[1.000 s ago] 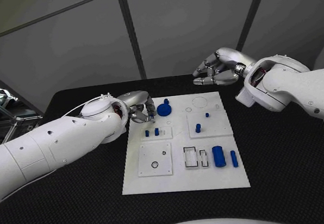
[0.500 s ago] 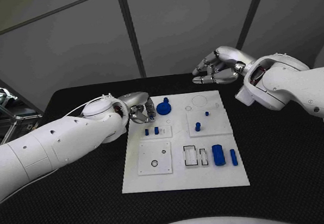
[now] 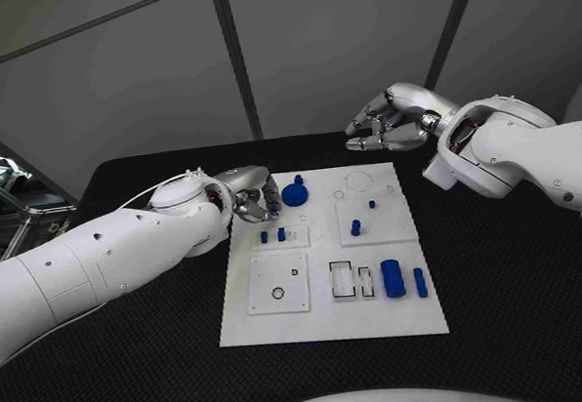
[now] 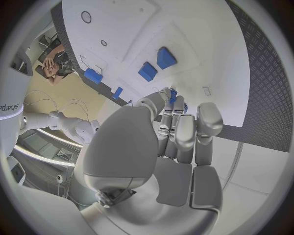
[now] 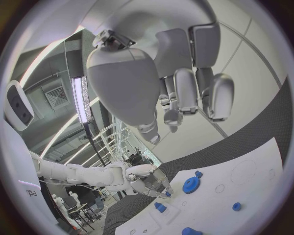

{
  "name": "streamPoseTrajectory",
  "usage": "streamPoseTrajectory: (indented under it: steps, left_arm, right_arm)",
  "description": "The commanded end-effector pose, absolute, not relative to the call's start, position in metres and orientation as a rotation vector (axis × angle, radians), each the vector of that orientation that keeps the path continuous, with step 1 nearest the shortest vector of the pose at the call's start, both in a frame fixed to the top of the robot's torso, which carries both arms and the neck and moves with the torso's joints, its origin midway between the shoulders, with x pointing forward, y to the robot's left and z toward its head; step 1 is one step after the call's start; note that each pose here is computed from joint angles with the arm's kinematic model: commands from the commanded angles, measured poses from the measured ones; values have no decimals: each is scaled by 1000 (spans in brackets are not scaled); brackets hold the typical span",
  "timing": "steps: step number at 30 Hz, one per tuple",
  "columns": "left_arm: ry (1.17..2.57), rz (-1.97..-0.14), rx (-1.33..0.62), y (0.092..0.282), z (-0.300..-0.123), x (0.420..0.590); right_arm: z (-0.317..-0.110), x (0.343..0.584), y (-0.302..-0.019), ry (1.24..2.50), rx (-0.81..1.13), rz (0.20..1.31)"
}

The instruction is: Assemble the parts on the task board

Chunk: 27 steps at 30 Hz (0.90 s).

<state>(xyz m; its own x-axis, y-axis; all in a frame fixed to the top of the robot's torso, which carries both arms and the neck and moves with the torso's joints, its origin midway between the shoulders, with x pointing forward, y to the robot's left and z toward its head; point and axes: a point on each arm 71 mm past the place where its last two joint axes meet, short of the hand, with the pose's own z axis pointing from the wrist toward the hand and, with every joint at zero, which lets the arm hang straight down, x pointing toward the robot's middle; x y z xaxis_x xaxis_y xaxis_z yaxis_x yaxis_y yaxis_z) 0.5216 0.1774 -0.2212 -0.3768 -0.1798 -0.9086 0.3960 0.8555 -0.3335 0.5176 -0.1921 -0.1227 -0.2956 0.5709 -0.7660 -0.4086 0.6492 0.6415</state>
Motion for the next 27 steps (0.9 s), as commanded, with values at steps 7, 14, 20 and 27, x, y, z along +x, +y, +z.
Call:
streamPoseTrajectory:
  steps: [7, 14, 20, 27]
  left_arm:
    - [1880, -620, 177, 173, -224, 521]
    - [1894, -618, 182, 172, -227, 521]
    - [1899, -613, 182, 173, -228, 521]
    - [1903, -608, 179, 174, -229, 522]
  right_arm:
    - [-121, 517, -191, 1597, 121, 968]
    - [-121, 517, -191, 1597, 121, 967]
    - [-121, 517, -191, 1596, 121, 967]
    - [-121, 517, -191, 1596, 122, 966]
